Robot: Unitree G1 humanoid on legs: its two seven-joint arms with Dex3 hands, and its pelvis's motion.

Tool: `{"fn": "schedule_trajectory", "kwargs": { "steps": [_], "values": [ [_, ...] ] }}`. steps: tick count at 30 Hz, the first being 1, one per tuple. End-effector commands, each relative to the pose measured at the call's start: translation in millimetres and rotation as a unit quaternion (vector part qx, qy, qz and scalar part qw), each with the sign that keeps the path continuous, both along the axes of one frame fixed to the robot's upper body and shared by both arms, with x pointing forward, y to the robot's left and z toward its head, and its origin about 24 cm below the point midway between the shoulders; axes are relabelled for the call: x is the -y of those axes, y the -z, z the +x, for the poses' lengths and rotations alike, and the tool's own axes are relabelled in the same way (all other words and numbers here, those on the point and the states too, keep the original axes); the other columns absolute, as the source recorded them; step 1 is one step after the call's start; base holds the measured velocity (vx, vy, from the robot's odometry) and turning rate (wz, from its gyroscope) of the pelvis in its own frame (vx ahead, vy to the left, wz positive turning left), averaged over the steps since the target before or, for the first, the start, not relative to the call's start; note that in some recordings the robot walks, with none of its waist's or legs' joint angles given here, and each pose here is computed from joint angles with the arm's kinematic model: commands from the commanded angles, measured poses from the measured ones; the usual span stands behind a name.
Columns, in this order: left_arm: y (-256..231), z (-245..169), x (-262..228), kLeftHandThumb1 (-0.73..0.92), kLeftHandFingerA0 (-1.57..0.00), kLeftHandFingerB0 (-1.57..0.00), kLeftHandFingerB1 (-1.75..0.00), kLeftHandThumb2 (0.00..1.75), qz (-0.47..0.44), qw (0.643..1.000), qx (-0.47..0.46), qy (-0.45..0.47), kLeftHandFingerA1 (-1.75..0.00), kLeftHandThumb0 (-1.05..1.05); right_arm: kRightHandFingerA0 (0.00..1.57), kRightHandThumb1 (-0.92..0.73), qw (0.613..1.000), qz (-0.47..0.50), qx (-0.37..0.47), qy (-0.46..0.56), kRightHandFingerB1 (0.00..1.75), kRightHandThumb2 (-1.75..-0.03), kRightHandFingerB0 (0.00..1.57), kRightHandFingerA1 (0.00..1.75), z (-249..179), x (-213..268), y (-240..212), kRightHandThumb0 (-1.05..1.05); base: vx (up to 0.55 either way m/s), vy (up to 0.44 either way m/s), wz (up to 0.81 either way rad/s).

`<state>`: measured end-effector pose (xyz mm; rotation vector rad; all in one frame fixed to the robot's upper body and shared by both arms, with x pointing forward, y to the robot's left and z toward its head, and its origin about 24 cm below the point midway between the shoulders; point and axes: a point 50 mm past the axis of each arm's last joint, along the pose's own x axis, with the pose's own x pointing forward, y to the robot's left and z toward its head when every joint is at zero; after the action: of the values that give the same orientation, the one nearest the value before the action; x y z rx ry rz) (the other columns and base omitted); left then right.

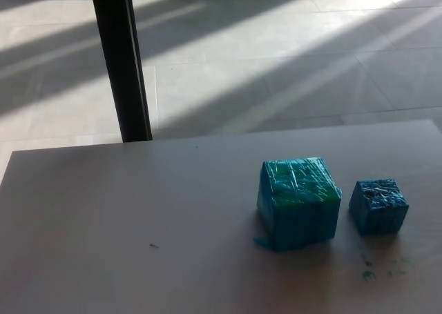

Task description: The robot uses its right hand to pick up the small cube kept on the middle on the desk and place it on the bigger cube kept next to it

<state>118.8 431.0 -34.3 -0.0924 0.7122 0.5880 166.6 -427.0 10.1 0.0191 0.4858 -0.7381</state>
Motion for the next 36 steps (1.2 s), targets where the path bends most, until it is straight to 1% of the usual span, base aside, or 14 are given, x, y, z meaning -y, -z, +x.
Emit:
{"fn": "schedule_trajectory", "kwargs": {
  "steps": [1, 2, 4, 5, 9, 11, 13, 14, 23, 26, 28, 29, 30, 36],
  "values": [
    [-4, -6, -6, 0.13, -0.53, -0.62, -1.73, 1.05, -0.013, 1.0, 0.001, -0.018, -1.6, -1.05, 0.08, -0.83, 0.997, 0.002, 0.027, 0.07, 0.26, -0.66, 0.13, 0.3, 9, 18, -29, -0.76, 0.0, 0.0, 0.0],
    [-4, -5, -6, -0.26, -0.88, -1.03, -1.16, 0.75, -0.017, 1.0, 0.004, -0.023, -1.07, -0.31, 0.02, -0.65, 0.995, -0.001, 0.06, 0.078, 0.35, -1.05, 0.09, 0.35, 18, 22, -43, -0.85, 0.0, 0.0, 0.0],
    [-5, -8, -8, -0.27, -0.94, -1.05, -1.17, 0.74, -0.017, 1.0, 0.005, -0.025, -1.1, -0.3, 0.01, -0.63, 0.994, -0.007, 0.077, 0.078, 0.42, -1.06, 0.04, 0.41, 27, 22, -53, -0.84, 0.0, 0.0, 0.0],
    [-5, -7, -7, -0.27, -0.9, -1.04, -1.16, 0.75, -0.016, 0.999, 0.008, -0.027, -1.08, -0.3, 0.05, -0.83, 0.993, -0.017, 0.101, 0.066, 0.43, -0.66, 0.09, 0.46, 33, 21, -62, -0.85, 0.0, 0.0, 0.0],
    [-4, -9, -8, -0.26, -0.87, -1.02, -1.16, 0.75, -0.016, 1.0, 0.003, -0.025, -1.07, -0.31, 0.05, -0.34, 0.985, -0.031, 0.172, 0.013, 0.54, -1.01, 0.0, 0.59, 57, 17, -99, -0.43, 0.0, 0.0, 0.0],
    [-4, -10, -8, -0.24, -0.85, -0.99, -1.15, 0.77, -0.008, 1.0, -0.009, -0.017, -1.06, -0.31, 0.0, -0.76, 0.983, -0.044, 0.179, -0.011, 0.69, -0.63, 0.04, 0.84, 63, 13, -107, -0.94, 0.0, 0.0, 0.0],
    [-4, -13, -8, -0.19, -0.41, -0.47, -1.75, 0.98, -0.007, 1.0, -0.016, -0.013, -1.53, -0.66, 0.03, -0.79, 0.976, -0.062, 0.196, -0.076, 0.59, -0.64, 0.08, 0.82, 83, -4, -131, -0.86, 0.0, 0.0, 0.0],
    [-3, -14, -8, -0.22, -0.43, -0.52, -1.7, 0.95, -0.001, 1.0, -0.023, -0.009, -1.48, -0.63, 0.05, -0.44, 0.973, -0.068, 0.2, -0.095, 0.53, -1.05, 0.0, 0.57, 91, -14, -139, -0.4, 0.0, 0.0, 0.0],
    [-2, -14, -7, 0.19, -0.63, -0.61, -1.74, 1.14, 0.001, 1.0, -0.021, -0.004, -1.63, -1.02, 0.0, -0.69, 0.936, -0.083, 0.189, -0.283, 0.17, -1.03, 0.0, 0.25, 131, -75, -155, -0.81, 0.0, 0.0, 0.0],
    [-1, -13, -6, -0.23, -0.92, -1.01, -1.15, 0.78, 0.003, 1.0, -0.025, 0.001, -1.09, -0.31, 0.0, -0.62, 0.915, -0.135, 0.157, -0.345, 0.33, -1.0, 0.13, 0.29, 144, -97, -148, -0.82, 0.0, 0.0, 0.0],
    [-1, -13, -6, -0.23, -0.92, -1.0, -1.15, 0.77, 0.007, 1.0, -0.029, 0.008, -1.09, -0.31, 0.09, -0.75, 0.912, -0.144, 0.146, -0.354, 0.29, -0.63, 0.17, 0.38, 149, -105, -145, -0.75, 0.0, 0.0, 0.0],
    [-1, -13, -6, -0.17, -0.39, -0.59, -1.75, 0.99, 0.006, 0.999, -0.031, 0.009, -1.48, -0.69, 0.03, -0.43, 0.908, -0.156, 0.139, -0.362, 0.48, -1.02, 0.0, 0.53, 153, -111, -143, -0.37, 0.0, 0.0, 0.0],
    [-1, -13, -6, -0.21, -0.42, -0.61, -1.69, 0.95, 0.01, 0.999, -0.036, 0.01, -1.43, -0.65, 0.17, -0.65, 0.901, -0.188, 0.122, -0.373, 0.31, -0.6, 0.26, 0.45, 160, -121, -142, -0.62, 0.0, 0.0, 0.0],
    [1, -13, -4, 0.16, -0.53, -0.63, -1.7, 1.13, 0.009, 0.999, -0.033, -0.002, -1.58, -1.05, 0.1, -0.6, 0.871, -0.246, 0.08, -0.417, 0.28, -0.59, 0.2, 0.44, 181, -136, -151, -0.66, 0.0, 0.0, 0.0]
  ]
}}
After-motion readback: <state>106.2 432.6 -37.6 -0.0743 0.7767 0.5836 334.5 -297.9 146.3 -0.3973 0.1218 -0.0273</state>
